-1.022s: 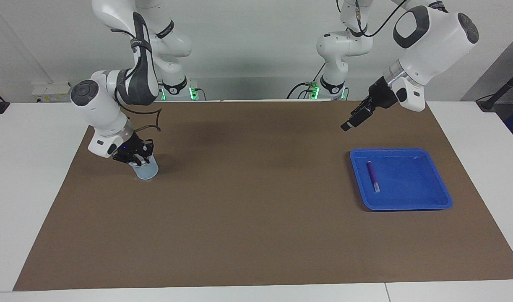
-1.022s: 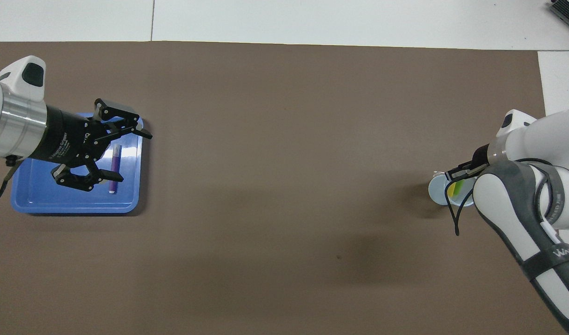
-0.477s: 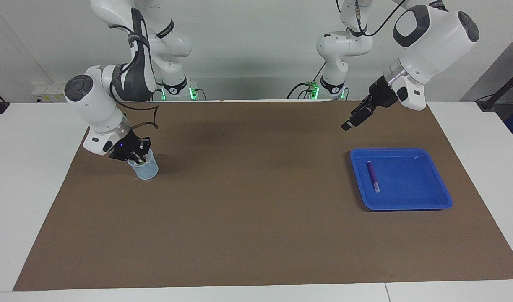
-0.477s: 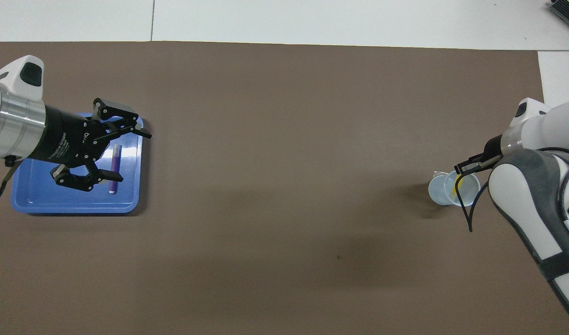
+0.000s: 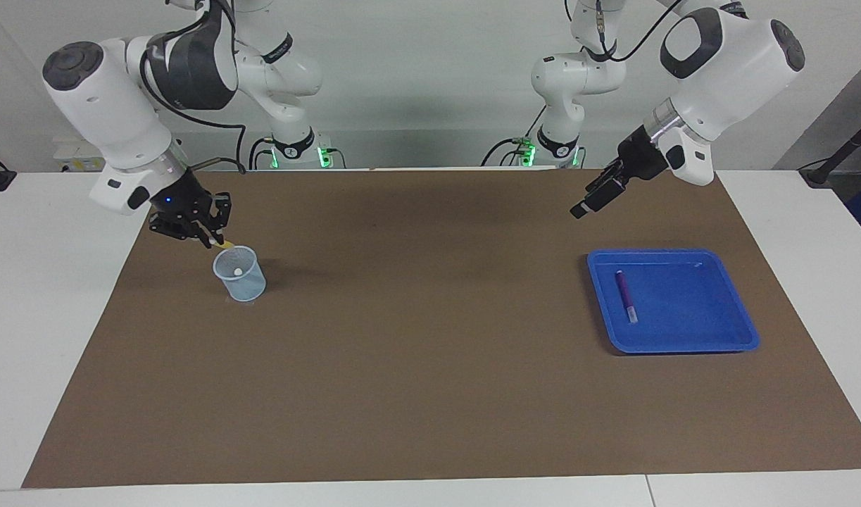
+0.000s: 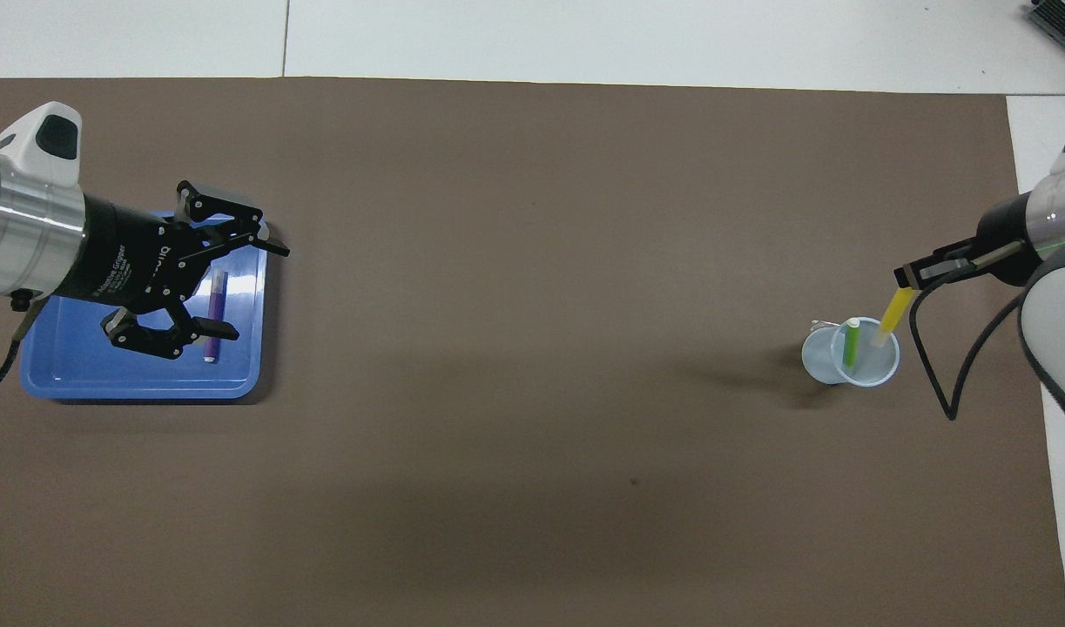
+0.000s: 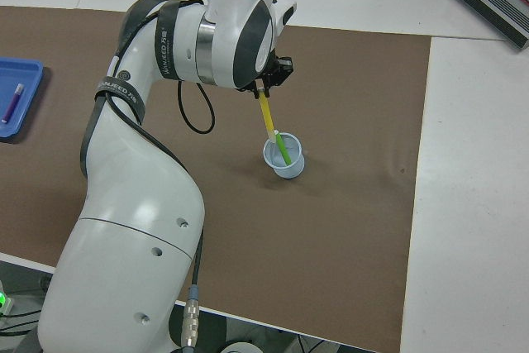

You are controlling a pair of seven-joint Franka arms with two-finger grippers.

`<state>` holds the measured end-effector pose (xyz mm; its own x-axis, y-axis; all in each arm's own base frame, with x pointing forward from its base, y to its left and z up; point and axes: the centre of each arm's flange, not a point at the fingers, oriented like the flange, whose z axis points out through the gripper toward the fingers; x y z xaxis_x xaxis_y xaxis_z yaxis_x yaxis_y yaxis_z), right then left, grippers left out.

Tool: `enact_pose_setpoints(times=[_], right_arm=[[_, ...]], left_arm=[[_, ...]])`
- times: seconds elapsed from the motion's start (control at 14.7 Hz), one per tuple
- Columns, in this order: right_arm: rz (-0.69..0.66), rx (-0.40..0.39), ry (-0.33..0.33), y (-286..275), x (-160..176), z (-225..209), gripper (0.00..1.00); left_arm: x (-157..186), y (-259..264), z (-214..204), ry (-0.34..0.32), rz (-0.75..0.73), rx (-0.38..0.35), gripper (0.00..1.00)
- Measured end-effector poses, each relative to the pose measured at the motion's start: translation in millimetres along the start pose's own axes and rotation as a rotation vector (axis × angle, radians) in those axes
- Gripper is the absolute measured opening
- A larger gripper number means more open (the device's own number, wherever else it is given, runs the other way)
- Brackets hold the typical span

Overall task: Right arm passes pens to left for tray arrangement
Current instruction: 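Pass the yellow pen from the right gripper into the left gripper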

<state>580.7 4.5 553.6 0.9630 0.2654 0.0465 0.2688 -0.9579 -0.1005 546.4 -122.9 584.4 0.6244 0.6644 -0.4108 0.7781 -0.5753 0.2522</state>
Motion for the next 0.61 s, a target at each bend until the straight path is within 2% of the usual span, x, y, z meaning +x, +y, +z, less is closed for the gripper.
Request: enact_pose_setpoints(times=[0.2, 0.41, 0.61], right_arm=[[0.115, 0.096, 0.069, -43, 17, -3, 0.18], [0.256, 0.183, 0.130, -78, 32, -4, 0.18], [0.421, 0.266, 0.172, -117, 45, -1, 0.18]], left_arm=[[-2, 3, -2, -0.007, -0.146, -0.029, 1.00], [-3, 11, -6, -0.051, -0.329, -0.109, 1.00], [-8, 22, 3, -0.062, -0.515, -0.178, 1.00]])
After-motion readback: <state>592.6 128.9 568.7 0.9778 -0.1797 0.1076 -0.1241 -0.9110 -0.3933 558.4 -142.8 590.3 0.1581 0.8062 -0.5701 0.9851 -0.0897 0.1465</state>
